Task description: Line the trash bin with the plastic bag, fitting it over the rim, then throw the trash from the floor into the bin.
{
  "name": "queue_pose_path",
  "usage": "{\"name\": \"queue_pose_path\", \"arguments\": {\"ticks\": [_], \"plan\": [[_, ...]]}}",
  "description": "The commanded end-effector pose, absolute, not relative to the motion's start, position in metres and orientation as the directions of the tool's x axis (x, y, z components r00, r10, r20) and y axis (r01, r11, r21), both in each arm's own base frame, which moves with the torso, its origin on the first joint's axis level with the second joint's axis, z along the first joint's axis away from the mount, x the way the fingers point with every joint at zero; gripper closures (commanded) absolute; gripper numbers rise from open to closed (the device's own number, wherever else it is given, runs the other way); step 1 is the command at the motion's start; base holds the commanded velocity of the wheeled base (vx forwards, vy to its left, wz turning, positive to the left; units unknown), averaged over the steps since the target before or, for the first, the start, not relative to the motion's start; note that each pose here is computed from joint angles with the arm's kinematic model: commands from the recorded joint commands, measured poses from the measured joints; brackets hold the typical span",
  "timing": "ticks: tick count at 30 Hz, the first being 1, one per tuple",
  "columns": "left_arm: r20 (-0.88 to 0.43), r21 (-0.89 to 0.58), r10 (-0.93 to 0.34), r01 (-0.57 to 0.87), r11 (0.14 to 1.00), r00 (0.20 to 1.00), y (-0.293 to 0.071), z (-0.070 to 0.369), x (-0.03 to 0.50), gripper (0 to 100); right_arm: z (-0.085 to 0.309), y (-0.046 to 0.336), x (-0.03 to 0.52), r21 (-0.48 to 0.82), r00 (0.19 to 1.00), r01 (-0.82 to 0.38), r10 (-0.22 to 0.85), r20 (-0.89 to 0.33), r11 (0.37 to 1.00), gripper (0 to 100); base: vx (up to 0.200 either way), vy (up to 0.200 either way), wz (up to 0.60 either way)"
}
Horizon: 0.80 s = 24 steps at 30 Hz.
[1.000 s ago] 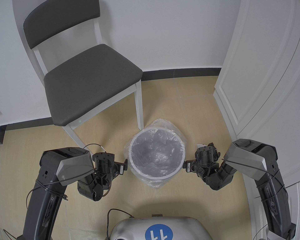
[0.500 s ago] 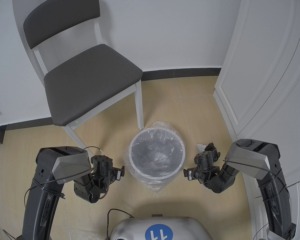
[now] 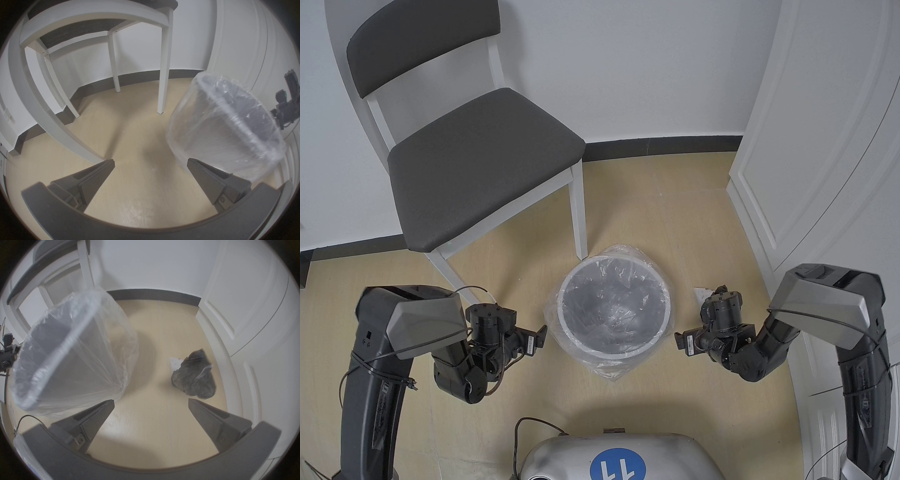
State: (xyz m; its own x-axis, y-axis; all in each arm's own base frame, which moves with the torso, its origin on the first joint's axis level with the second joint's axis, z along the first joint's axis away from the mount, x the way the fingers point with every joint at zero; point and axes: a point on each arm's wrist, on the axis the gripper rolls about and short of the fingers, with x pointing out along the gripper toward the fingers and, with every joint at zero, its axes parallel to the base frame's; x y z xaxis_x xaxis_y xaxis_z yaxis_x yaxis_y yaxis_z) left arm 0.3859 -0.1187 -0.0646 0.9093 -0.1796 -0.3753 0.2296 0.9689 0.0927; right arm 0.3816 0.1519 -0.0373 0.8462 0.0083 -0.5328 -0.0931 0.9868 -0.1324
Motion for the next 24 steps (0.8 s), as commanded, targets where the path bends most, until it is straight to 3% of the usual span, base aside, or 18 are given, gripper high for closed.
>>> {"name": "queue_pose_path", "arguments": {"ticks": [1, 5, 10, 24], "plan": [[-0.344, 0.069, -0.218, 0.256, 0.964, 0.913, -0.104, -0.030, 0.375, 0, 0.010, 0.140, 0.367, -0.139, 0.878, -0.096, 0.018, -0.479, 0.986, 0, 0.000, 0.000, 0.00], [-0.363, 0.055, -0.257, 0.296, 0.953, 0.896, -0.102, -0.032, 0.369, 0, 0.012, 0.141, 0.362, -0.131, 0.874, -0.118, 0.041, -0.484, 0.984, 0, 0.000, 0.000, 0.00], [-0.354, 0.013, -0.383, 0.414, 0.910, 0.853, -0.108, -0.048, 0.357, 0, -0.019, 0.160, 0.351, -0.148, 0.830, -0.186, 0.074, -0.552, 0.971, 0, 0.000, 0.000, 0.00], [-0.357, 0.054, -0.415, 0.462, 0.885, 0.837, -0.138, -0.090, 0.358, 0, -0.066, 0.179, 0.360, -0.124, 0.854, -0.211, 0.121, -0.505, 0.970, 0, 0.000, 0.000, 0.00]]}}
